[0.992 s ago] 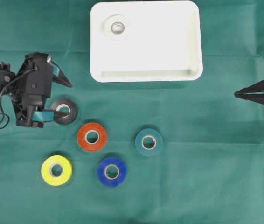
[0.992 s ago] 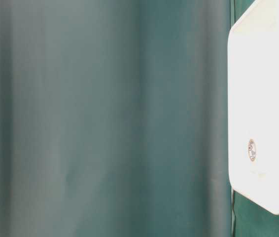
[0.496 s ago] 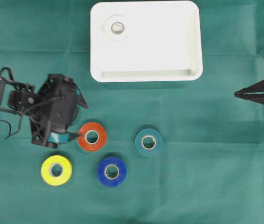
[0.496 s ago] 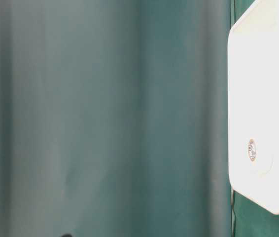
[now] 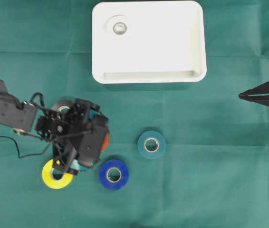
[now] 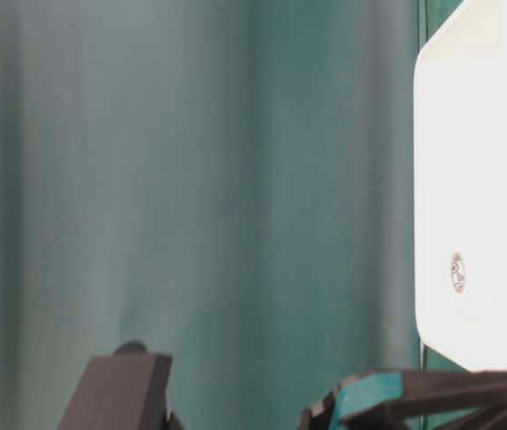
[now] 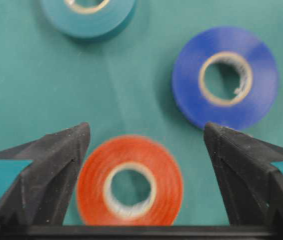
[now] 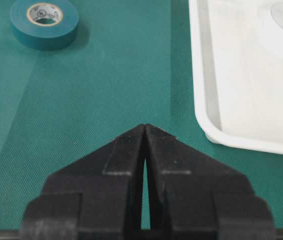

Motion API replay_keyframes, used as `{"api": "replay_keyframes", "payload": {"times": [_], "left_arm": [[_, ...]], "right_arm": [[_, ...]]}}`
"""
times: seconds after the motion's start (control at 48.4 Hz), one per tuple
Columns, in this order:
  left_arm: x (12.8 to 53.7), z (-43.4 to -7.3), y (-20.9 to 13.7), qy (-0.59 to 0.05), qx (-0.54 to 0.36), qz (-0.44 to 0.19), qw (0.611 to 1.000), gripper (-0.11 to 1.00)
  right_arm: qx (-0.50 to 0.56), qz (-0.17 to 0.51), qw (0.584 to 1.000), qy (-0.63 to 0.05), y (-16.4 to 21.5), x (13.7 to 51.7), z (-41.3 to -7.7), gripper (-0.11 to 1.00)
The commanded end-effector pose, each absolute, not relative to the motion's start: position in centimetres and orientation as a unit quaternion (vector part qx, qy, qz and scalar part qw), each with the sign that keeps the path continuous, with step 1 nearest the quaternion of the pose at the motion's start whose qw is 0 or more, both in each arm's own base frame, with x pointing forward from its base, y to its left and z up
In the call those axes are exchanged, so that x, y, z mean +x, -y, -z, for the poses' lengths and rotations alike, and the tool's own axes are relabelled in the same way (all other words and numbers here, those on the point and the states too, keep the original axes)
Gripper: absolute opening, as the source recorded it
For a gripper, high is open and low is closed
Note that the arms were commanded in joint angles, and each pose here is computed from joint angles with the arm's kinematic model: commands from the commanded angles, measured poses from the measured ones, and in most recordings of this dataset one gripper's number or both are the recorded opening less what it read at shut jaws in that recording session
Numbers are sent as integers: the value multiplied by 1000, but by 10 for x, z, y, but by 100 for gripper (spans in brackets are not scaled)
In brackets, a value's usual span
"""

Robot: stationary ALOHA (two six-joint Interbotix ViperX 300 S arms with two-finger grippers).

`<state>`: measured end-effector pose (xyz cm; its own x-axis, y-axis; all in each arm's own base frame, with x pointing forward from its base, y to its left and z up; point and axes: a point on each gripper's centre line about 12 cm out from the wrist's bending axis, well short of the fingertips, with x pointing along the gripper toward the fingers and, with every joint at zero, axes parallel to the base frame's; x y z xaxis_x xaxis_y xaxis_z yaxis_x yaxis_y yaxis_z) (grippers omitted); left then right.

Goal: Put the tape into the white case with the left arm.
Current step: 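Insert the left gripper into the blue roll's hole and close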

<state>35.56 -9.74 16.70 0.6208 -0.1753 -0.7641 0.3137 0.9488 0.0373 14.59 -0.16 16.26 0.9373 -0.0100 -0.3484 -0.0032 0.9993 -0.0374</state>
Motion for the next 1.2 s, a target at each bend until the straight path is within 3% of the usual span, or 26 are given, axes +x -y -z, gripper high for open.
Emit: {"api": "replay_keyframes", "payload": {"times": [0.0,0.269,0.971,1.178], "left_arm": [[367,-174,109,-400,85,145,901,96],[384,-159,126,-412,92,158,893,96],[398,-119,126,-440,100,154,879,96],[399,-118,123,-431,97,151,884,88]], "right_arm": [[-17,2,985,-170,2,148,-167,-9],[-15,2,985,-170,2,148,-167,-9],[-14,2,985,-172,2,148,-166,-9],[-14,2,985,-172,2,148,-166,-9]]}}
